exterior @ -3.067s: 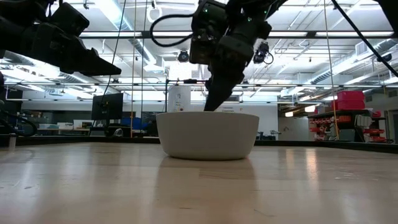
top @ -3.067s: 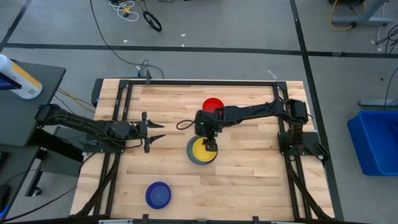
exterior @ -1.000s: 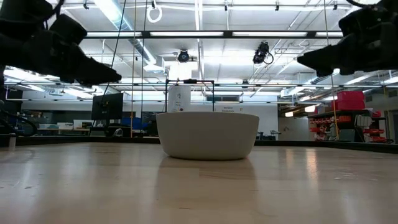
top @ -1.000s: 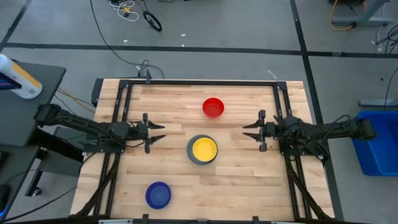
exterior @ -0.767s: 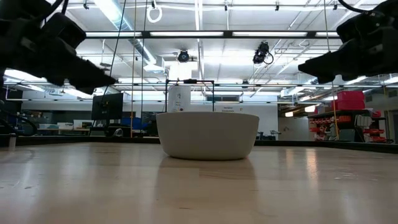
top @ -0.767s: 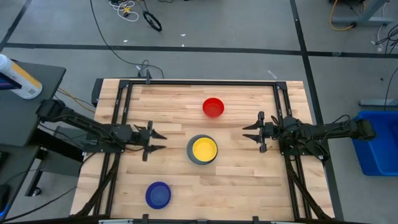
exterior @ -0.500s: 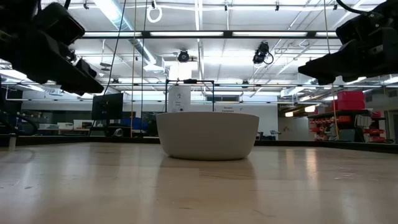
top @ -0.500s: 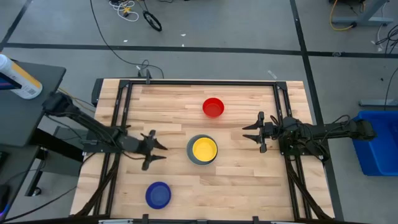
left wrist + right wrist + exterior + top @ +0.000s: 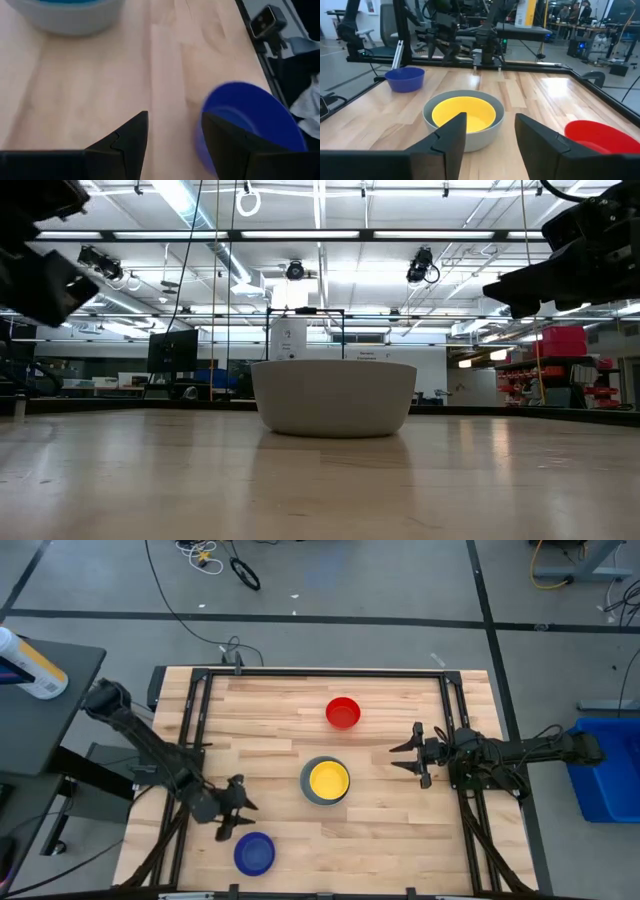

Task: Nest bowls inside each other
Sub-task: Stack the dark blue bowl on the yellow bowl

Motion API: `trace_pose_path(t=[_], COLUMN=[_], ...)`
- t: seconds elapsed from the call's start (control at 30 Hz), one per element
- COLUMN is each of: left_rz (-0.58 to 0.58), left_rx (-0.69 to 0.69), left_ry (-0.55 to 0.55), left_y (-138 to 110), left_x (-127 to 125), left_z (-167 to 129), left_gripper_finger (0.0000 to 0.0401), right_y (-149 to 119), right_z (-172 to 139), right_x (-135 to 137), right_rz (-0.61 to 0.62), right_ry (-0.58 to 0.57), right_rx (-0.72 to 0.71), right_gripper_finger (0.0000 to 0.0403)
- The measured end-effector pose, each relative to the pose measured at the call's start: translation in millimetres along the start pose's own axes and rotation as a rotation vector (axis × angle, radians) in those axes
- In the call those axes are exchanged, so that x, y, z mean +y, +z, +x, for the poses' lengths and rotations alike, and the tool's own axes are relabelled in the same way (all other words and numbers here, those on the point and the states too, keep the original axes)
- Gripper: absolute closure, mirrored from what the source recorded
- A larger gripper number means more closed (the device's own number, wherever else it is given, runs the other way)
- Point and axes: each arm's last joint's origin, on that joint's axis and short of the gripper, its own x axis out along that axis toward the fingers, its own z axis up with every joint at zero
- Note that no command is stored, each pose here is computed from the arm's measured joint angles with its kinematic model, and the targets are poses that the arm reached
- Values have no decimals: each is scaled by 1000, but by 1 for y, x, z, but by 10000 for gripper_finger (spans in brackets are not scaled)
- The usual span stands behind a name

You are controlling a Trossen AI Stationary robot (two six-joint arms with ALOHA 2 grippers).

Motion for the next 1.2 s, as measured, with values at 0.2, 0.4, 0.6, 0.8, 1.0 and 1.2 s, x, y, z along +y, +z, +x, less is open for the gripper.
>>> trace_pose_path(t=[0.2,0.4,0.6,0.8,1.0,1.2], left_rz=[-65,-50,-33,-33,-31,-48], left_rx=[49,74,92,88,92,96], left_ry=[-10,24,51,62,68,64], left_y=[-12,-17,-20,-20,-21,-21], left_x=[-20,-34,-40,-39,-38,-38], left_z=[6,20,30,30,30,30], left_gripper_finger=[207,207,207,207,207,207], right_y=[0,0,0,0,1,1], right_z=[0,0,0,0,0,0], right_x=[0,0,0,0,0,0], right_rz=[-7,-7,-4,-4,-4,-4], right_ry=[-1,-1,0,0,0,0], right_rx=[-2,-5,-5,-5,-5,-5], right_gripper_finger=[212,201,191,181,173,164])
